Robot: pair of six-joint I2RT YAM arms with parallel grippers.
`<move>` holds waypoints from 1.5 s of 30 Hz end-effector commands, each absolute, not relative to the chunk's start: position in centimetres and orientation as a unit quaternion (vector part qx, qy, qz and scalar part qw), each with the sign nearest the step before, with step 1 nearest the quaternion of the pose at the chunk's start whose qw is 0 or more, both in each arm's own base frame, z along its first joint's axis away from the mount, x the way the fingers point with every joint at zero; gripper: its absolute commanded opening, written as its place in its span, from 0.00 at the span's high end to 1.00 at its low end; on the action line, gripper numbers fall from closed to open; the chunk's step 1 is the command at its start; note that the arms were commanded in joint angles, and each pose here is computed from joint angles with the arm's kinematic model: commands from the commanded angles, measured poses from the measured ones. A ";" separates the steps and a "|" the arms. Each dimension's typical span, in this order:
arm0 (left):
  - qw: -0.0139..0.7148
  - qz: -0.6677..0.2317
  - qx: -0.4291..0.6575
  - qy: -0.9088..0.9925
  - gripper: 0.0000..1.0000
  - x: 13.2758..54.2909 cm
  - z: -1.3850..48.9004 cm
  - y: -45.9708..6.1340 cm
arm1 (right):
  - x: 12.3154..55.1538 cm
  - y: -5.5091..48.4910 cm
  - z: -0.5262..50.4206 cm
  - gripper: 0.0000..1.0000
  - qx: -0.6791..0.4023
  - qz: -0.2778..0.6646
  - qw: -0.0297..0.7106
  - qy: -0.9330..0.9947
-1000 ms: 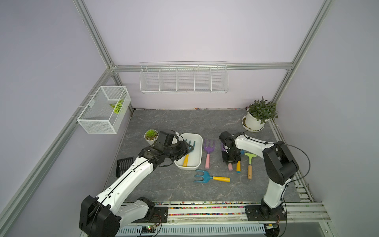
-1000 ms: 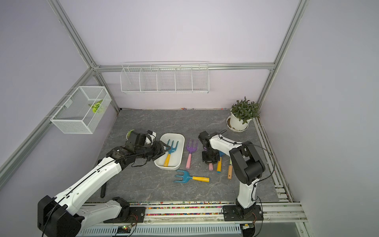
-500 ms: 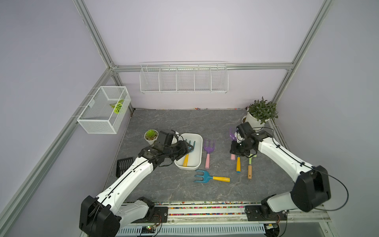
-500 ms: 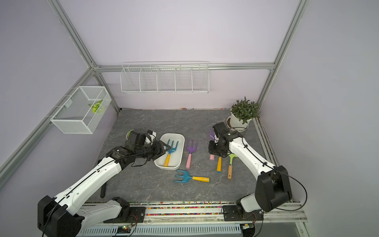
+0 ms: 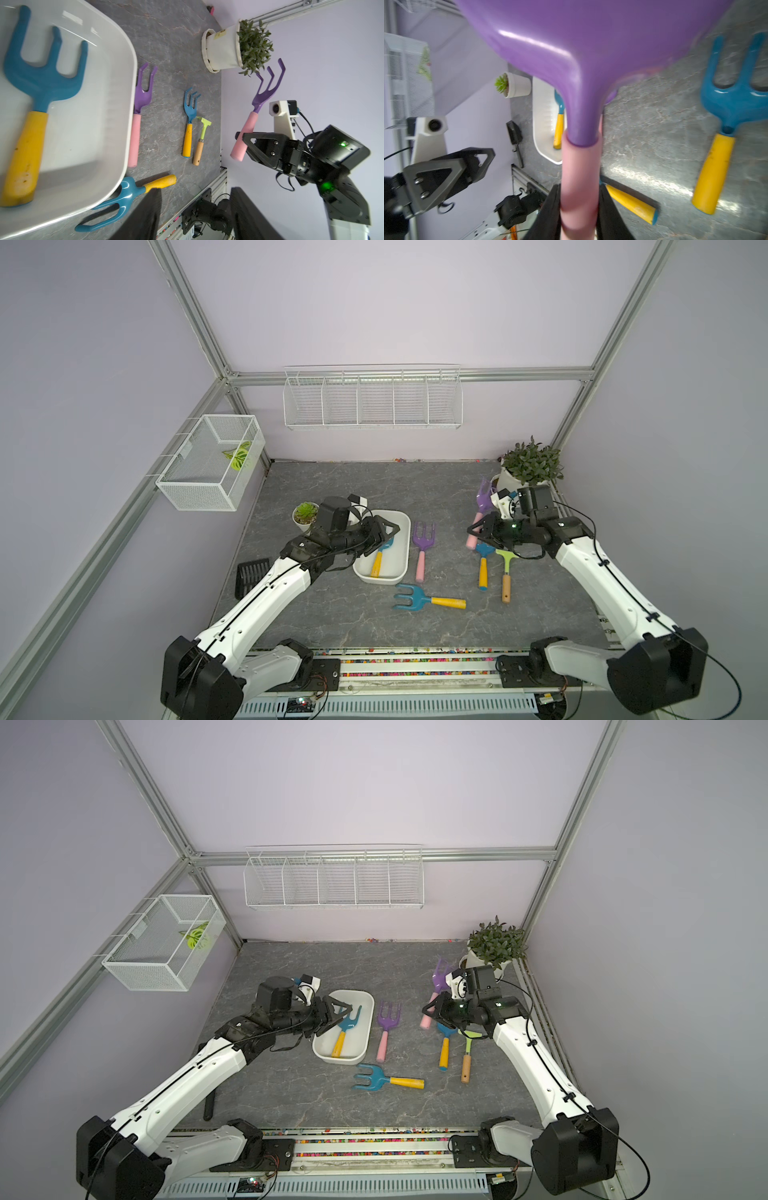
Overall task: Put the rake into the storage box
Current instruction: Pick up the rake at the center of the board.
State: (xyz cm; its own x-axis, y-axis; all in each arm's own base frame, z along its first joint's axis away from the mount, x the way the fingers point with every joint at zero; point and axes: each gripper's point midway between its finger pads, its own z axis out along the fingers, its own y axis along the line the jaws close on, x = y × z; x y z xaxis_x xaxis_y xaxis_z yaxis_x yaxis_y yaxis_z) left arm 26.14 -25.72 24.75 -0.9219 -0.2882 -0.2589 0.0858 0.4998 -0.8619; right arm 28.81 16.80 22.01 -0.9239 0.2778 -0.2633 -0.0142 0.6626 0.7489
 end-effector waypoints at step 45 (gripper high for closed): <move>0.156 -0.666 0.109 0.721 0.52 26.1 35.1 -33.6 | 25.4 31.2 33.4 1.00 -0.134 0.633 0.118 0.753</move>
State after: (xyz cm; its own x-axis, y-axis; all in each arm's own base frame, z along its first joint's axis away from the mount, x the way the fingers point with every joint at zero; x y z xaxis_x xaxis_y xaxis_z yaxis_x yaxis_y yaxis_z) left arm 26.22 -33.12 33.03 -0.9424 -0.0633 -0.3285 0.3172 0.1428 -0.9375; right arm 25.52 30.64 31.86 -0.9516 -0.0408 -0.3047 -0.3061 0.2179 0.9267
